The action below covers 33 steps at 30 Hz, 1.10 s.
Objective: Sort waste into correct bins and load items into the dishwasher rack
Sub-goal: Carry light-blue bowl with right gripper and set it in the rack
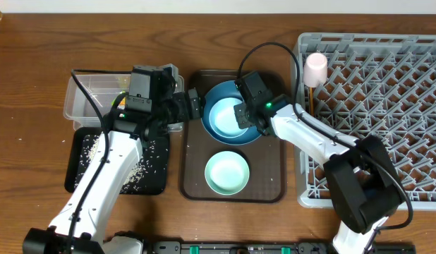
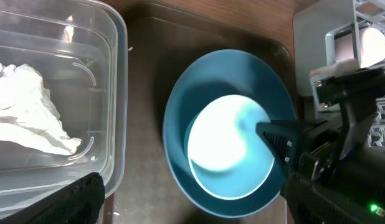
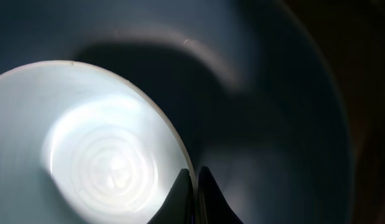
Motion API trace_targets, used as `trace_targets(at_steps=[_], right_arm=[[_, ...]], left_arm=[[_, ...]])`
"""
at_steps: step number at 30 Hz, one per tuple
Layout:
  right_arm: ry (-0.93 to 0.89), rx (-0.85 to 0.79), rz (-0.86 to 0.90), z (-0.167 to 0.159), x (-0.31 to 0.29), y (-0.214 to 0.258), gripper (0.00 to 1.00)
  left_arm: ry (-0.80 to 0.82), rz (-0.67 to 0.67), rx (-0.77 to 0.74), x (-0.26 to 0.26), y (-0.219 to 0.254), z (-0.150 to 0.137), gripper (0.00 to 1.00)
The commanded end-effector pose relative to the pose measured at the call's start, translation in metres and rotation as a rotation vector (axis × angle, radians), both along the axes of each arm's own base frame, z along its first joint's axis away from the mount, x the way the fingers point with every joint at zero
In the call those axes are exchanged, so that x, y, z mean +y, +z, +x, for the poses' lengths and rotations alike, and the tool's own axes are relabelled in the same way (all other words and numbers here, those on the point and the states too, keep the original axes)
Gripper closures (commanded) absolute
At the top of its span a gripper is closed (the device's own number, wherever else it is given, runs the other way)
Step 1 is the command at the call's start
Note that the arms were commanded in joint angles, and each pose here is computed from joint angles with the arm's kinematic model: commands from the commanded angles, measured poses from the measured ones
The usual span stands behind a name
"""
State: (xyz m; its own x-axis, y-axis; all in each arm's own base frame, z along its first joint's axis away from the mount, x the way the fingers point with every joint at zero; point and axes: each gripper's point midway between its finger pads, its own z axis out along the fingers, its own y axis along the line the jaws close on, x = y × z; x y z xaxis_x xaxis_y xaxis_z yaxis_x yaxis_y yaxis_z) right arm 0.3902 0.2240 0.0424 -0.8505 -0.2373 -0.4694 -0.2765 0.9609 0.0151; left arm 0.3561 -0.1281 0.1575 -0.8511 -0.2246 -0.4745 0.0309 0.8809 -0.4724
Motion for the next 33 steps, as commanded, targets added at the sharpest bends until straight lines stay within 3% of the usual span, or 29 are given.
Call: trace_targets(at_steps=[1, 8, 16, 22, 28, 33], right_arm=[[-0.064, -0.198, -0.121, 0.028, -0.025, 0.053, 0.99], [-0.317, -0.583, -0.469, 0.058, -0.119, 0.177, 0.99], [-0.408, -0.729, -0.672, 0.079, -0.218, 0.257, 0.99], [-0.545, -0.636, -0.857, 0.077, -0.329, 0.257, 0.99], [-0.876, -0.404, -1.097, 0.022, -0.459, 0.240, 0.99], [-0.917, -0.235, -1.163, 0.002, -0.508, 0.200, 0.99]], left_arm=[[0.004, 0.021, 0.000, 0.004, -0.004, 0.001, 0.05], [0.005, 0.021, 0.000, 0.004, -0.004, 0.001, 0.05], [0.004, 0.021, 0.000, 0.004, -0.004, 0.001, 0.05], [0.004, 0.021, 0.000, 0.004, -0.004, 0.001, 0.05], [0.004, 0.021, 0.000, 0.004, -0.004, 0.001, 0.05], [0.004, 0.021, 0.000, 0.004, -0.004, 0.001, 0.05]])
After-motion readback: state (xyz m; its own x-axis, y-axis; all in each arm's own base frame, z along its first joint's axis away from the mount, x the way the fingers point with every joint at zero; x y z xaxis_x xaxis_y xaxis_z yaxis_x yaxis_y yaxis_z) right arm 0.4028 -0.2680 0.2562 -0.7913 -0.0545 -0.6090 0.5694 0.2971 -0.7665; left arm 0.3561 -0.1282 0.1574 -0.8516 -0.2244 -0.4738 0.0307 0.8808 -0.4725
